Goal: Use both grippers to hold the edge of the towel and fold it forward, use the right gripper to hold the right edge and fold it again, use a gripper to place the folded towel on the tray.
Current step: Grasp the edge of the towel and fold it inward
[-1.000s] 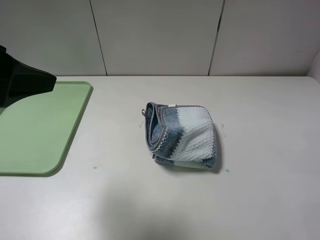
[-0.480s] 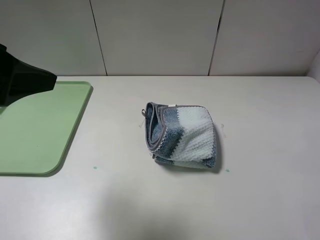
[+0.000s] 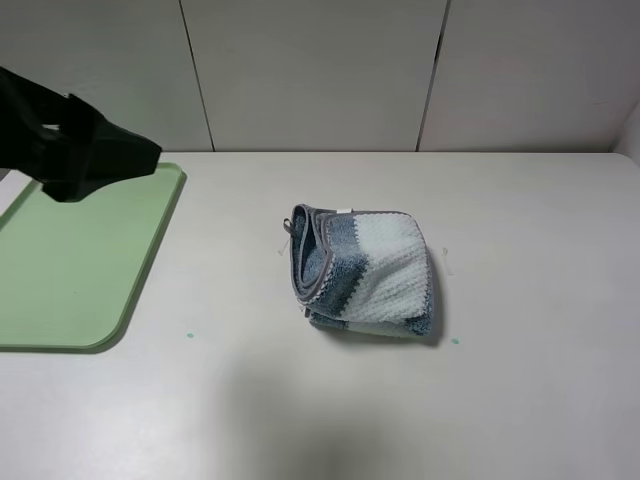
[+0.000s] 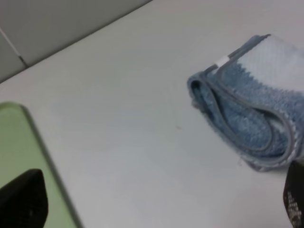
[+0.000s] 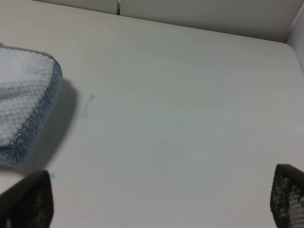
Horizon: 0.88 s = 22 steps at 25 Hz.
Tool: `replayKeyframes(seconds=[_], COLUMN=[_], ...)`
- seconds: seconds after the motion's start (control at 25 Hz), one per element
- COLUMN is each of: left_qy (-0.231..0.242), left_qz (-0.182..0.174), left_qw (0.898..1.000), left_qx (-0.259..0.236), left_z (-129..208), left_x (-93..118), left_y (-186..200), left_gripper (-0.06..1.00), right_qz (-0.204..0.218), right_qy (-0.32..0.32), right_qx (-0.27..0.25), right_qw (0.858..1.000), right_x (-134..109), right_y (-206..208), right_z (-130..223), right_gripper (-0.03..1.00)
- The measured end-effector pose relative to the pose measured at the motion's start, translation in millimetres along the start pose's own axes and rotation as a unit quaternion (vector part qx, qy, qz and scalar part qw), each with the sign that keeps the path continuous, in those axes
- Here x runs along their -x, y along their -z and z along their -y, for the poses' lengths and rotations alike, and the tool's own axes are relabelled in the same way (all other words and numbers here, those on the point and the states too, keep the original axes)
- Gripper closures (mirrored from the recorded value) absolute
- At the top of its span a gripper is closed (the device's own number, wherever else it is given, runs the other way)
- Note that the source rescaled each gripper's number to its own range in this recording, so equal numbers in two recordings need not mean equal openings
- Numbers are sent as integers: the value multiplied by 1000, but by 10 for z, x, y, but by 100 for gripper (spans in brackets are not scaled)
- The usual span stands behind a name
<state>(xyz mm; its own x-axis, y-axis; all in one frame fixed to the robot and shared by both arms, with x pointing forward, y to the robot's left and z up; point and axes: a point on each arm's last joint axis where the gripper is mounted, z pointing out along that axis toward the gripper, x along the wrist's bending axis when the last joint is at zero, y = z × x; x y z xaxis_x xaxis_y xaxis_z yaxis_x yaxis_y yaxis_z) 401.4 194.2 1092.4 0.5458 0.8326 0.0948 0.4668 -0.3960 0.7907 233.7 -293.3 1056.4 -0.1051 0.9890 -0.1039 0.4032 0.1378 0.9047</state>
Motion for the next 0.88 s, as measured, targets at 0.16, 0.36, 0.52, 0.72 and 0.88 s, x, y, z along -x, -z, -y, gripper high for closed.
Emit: replayKeyframes(seconds=[0.16, 0.36, 0.52, 0.72, 0.88], left_qy=[31, 73, 109, 167, 206], left_qz=[21, 42, 53, 63, 68], left_qw=[999, 996, 992, 982, 972], left_qx=[2, 1, -25, -58, -92], left_z=[-43, -66, -84, -56, 37], left_x=[61, 131, 176, 241, 329], left_y=[-252, -580, -835, -1196, -1478], left_gripper=[-6, -6, -6, -6, -6], right_qz=[0, 0, 0, 0, 0], right_qy=[0, 0, 0, 0, 0], right_qx=[0, 0, 0, 0, 0], right_qw=[1000, 1000, 1000, 1000, 1000], right_x=[0, 0, 0, 0, 0], right_y=[0, 0, 0, 0, 0], right_z=[0, 0, 0, 0, 0], right_gripper=[-3, -3, -3, -3, -3])
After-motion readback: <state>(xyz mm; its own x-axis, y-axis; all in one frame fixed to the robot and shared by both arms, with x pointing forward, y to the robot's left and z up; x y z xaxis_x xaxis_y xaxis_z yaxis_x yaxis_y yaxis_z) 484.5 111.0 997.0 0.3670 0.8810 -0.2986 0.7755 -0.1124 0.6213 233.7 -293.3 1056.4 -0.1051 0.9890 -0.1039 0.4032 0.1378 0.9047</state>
